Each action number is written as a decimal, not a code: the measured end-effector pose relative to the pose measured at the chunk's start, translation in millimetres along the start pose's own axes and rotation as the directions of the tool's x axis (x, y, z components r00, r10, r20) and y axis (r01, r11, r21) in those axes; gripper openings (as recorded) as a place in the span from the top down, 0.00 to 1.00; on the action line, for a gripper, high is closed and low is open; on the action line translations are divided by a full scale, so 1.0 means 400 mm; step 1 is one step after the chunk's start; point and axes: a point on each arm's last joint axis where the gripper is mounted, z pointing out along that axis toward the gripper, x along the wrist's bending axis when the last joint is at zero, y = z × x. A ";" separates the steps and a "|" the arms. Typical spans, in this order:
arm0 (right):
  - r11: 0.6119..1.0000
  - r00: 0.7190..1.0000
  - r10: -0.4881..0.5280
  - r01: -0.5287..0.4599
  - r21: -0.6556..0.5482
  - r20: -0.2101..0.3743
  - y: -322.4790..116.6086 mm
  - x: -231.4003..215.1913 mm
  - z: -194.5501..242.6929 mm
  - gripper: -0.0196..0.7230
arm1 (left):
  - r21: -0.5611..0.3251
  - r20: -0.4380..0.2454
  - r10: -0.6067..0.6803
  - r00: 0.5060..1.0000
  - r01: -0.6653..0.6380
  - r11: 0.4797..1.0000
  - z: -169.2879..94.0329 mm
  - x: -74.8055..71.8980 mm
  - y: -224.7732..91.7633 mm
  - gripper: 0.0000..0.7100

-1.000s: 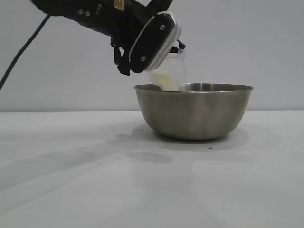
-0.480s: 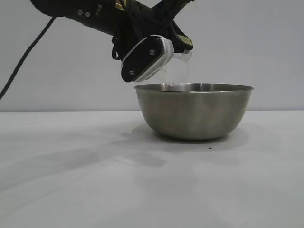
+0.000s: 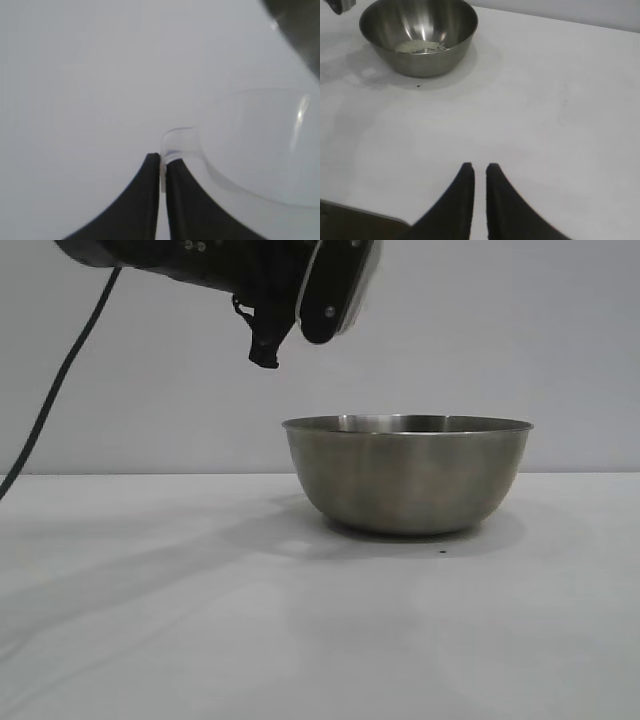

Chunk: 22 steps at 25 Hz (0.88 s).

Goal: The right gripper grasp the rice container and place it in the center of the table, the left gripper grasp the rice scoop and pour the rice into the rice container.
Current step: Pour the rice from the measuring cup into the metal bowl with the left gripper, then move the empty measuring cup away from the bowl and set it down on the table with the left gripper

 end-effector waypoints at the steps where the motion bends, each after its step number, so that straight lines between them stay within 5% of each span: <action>1: 1.000 1.000 0.000 0.000 0.000 0.000 0.000 0.000 0.000 0.90 | 0.033 -0.002 -0.076 0.997 0.076 0.997 0.000 0.000 -0.007 1.00; 7: 1.000 1.000 0.000 0.000 0.000 0.000 0.000 0.000 0.000 0.90 | 0.182 -0.116 -0.419 0.900 0.435 0.882 -0.006 0.004 -0.056 1.00; 14: 1.000 1.000 0.000 0.000 0.000 0.000 0.000 0.000 0.000 0.90 | 0.382 -0.336 -0.711 0.618 0.779 0.497 -0.037 -0.038 -0.175 1.00; 22: 1.000 1.000 0.000 0.000 0.000 0.000 0.000 0.000 0.000 0.90 | 0.407 -0.459 -0.821 0.339 0.902 0.145 -0.055 -0.077 -0.191 1.00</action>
